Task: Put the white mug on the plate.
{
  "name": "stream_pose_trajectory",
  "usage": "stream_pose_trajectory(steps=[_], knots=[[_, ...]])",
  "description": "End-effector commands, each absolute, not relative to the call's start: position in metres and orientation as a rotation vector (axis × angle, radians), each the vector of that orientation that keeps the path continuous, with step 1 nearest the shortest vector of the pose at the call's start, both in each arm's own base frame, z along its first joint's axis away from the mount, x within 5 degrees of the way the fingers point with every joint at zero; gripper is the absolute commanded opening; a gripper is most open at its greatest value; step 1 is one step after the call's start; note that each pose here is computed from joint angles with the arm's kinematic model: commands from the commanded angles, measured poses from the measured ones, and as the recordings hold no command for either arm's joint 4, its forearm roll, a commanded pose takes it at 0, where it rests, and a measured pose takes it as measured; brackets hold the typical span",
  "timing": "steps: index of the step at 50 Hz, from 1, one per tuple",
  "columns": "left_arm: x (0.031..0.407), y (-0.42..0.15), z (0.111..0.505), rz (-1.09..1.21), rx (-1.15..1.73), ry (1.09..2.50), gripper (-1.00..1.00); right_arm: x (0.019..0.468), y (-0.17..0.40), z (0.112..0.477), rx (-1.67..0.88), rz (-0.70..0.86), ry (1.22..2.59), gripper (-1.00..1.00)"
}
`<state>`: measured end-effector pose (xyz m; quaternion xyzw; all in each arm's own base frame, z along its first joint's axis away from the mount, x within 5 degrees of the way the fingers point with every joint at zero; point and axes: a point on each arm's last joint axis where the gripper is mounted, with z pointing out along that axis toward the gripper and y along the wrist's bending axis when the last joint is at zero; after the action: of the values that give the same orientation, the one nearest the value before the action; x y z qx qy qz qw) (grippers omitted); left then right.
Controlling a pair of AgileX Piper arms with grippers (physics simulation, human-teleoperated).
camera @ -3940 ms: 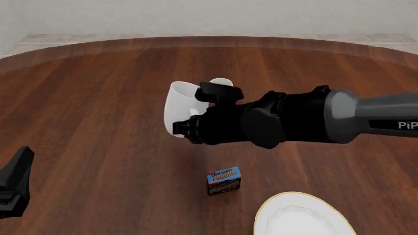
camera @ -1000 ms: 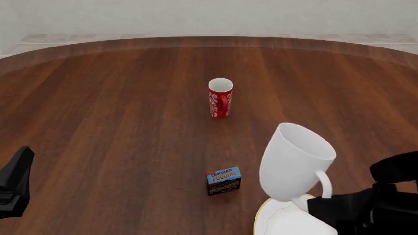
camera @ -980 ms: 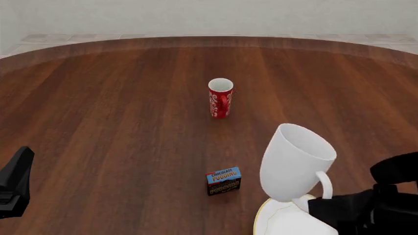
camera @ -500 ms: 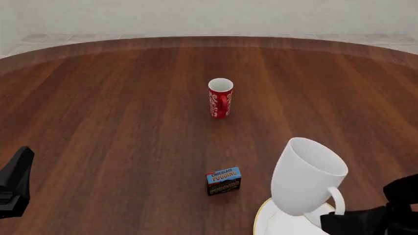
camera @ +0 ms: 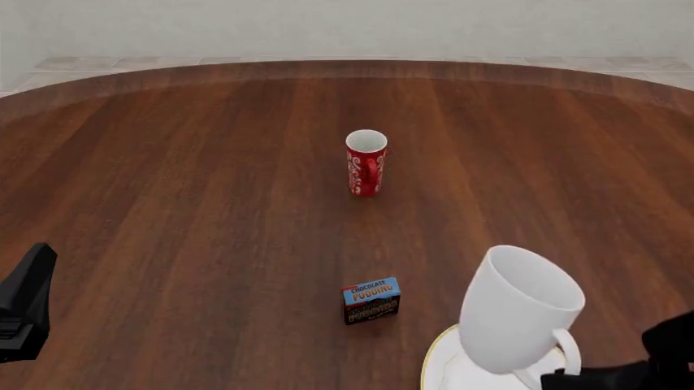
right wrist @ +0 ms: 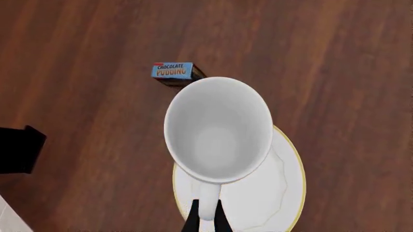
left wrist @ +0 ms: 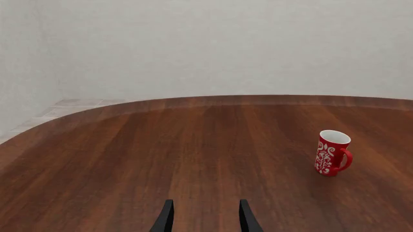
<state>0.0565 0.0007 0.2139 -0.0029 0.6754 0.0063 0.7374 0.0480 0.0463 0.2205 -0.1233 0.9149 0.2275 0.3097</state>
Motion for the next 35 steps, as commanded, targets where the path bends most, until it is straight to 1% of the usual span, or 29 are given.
stream_pose_trajectory(steps=[1,35], knots=[[0.056,0.001,0.214,0.014,-0.006,1.483,1.0,0.045,0.043,0.214,-0.321,0.592,2.424,-1.0],[0.056,0.001,0.214,0.014,-0.007,1.483,1.0,0.042,0.039,0.191,-0.333,0.547,2.461,-1.0]])
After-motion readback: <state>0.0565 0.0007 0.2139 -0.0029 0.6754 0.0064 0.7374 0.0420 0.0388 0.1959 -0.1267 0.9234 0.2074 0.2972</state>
